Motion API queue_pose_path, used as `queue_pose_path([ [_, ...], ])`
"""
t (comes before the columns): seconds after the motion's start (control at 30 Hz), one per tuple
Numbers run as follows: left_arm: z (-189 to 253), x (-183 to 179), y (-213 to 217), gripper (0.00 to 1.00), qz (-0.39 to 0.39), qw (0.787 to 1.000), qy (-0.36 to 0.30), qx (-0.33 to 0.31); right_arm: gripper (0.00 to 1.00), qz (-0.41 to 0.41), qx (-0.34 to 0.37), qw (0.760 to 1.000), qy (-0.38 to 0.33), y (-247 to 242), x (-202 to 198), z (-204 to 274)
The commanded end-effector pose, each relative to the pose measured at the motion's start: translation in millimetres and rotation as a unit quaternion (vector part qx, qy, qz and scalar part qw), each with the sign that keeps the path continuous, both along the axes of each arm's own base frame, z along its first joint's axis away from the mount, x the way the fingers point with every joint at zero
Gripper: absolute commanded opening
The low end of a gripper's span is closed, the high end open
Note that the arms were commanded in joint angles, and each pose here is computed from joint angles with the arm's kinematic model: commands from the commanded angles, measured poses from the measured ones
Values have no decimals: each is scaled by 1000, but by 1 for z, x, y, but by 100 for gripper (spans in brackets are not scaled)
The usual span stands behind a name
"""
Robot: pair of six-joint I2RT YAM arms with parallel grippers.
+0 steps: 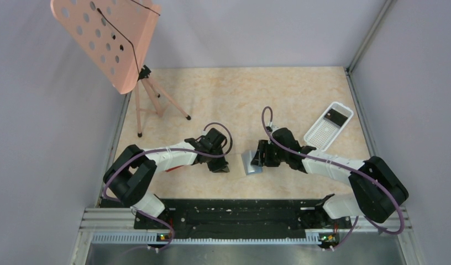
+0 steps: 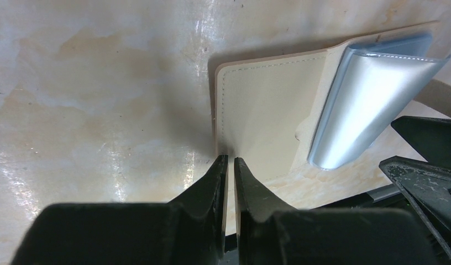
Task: Take the credit cards out of the card holder
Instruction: Remove the credit card from the card holder.
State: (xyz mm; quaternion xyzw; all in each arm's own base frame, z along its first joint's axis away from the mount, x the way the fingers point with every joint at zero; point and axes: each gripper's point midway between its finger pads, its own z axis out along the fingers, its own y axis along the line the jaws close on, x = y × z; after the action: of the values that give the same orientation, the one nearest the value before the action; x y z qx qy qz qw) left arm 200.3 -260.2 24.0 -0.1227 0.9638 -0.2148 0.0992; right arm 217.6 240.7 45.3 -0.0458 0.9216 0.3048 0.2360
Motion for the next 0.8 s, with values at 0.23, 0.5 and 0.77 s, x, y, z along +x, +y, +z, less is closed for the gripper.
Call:
queue_pose_path([
  [0.23,12,4,-4,14,-1,1000,-18,-18,49,5,16,1000,-8,9,6,9],
  [0.5,13,3,-3,14,0,1000,-18,-19,49,7,18,1000,-13,13,9,9],
  [0.77,13,3,-4,14,-1,1000,-18,-20,49,26,29,999,-13,26,5,15],
])
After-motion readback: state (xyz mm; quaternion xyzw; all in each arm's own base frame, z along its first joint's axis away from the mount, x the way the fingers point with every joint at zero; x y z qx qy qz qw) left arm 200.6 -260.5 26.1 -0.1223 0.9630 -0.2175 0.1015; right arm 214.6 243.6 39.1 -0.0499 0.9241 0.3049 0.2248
